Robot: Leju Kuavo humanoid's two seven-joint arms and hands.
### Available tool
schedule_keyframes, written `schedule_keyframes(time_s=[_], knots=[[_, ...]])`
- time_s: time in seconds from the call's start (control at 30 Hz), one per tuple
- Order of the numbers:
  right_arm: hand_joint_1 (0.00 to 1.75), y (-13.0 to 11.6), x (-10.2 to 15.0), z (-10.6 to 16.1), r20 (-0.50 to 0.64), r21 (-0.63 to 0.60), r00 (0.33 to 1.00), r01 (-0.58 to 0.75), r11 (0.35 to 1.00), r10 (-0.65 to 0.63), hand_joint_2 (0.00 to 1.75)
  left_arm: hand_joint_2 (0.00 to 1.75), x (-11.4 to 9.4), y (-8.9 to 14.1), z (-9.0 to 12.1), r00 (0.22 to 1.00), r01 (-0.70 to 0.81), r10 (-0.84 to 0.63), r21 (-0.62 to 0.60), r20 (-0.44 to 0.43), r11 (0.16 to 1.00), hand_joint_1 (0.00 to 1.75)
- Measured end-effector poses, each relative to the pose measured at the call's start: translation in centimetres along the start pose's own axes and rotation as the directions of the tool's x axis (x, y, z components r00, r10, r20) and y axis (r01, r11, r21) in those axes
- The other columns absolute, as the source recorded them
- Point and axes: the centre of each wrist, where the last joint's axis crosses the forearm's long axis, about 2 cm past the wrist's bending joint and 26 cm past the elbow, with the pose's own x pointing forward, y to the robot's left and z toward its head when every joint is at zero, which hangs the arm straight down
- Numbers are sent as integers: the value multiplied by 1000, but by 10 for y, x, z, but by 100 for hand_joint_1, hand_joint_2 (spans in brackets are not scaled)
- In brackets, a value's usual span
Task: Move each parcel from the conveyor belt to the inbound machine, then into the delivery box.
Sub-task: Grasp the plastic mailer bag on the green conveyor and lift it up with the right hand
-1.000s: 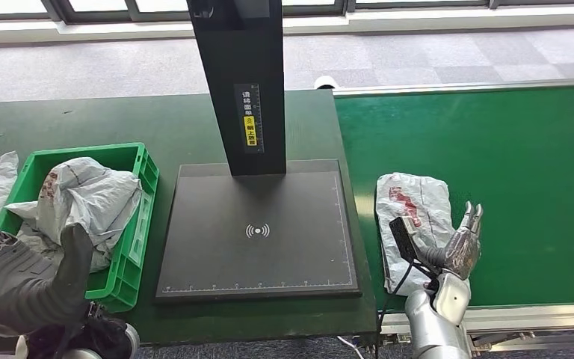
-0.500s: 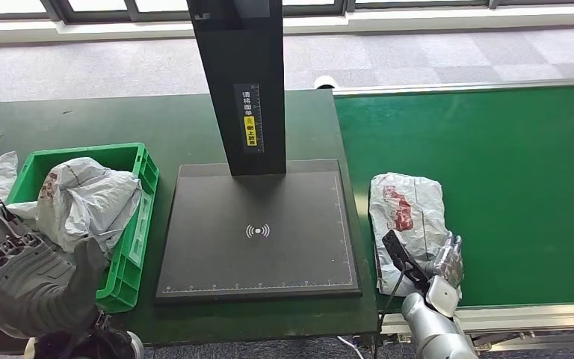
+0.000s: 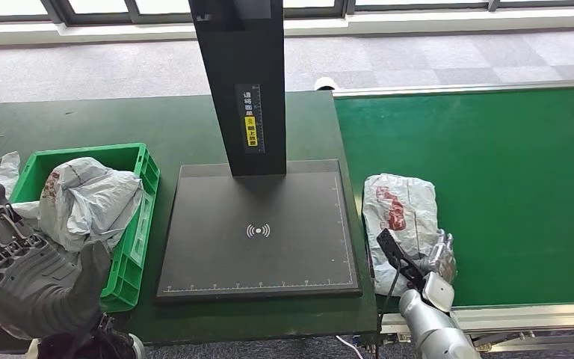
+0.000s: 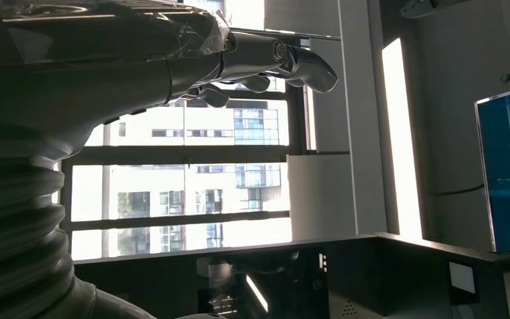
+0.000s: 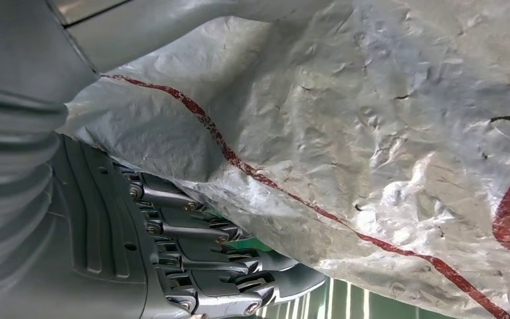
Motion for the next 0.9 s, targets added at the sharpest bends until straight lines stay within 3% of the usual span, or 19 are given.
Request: schedule_keyframes(time_s=[0.03, 0.33, 0.5, 0.77, 0.9], knots=[[175, 0, 0, 0, 3, 8, 1000, -2, 1000, 2, 175, 175, 0, 0, 0, 1000, 0, 0, -1, 0, 1000, 0], [175, -3, 4, -3, 40, 41, 999, -1, 999, -1, 175, 175, 0, 0, 0, 1000, 4, -4, -6, 4, 1000, 0], [175, -7, 6, -2, 135, -137, 991, 40, 990, -21, 175, 175, 0, 1, 1, 1000, 12, -12, -14, 8, 1000, 0], [175, -9, 11, 1, 217, -253, 976, 85, 964, -30, 175, 175, 0, 2, 3, 1000, 16, -16, -20, 7, 1000, 0], [175, -16, 14, 8, 329, -350, 943, 177, 920, -57, 175, 175, 0, 3, 4, 1000, 19, -19, -23, 5, 1000, 0]])
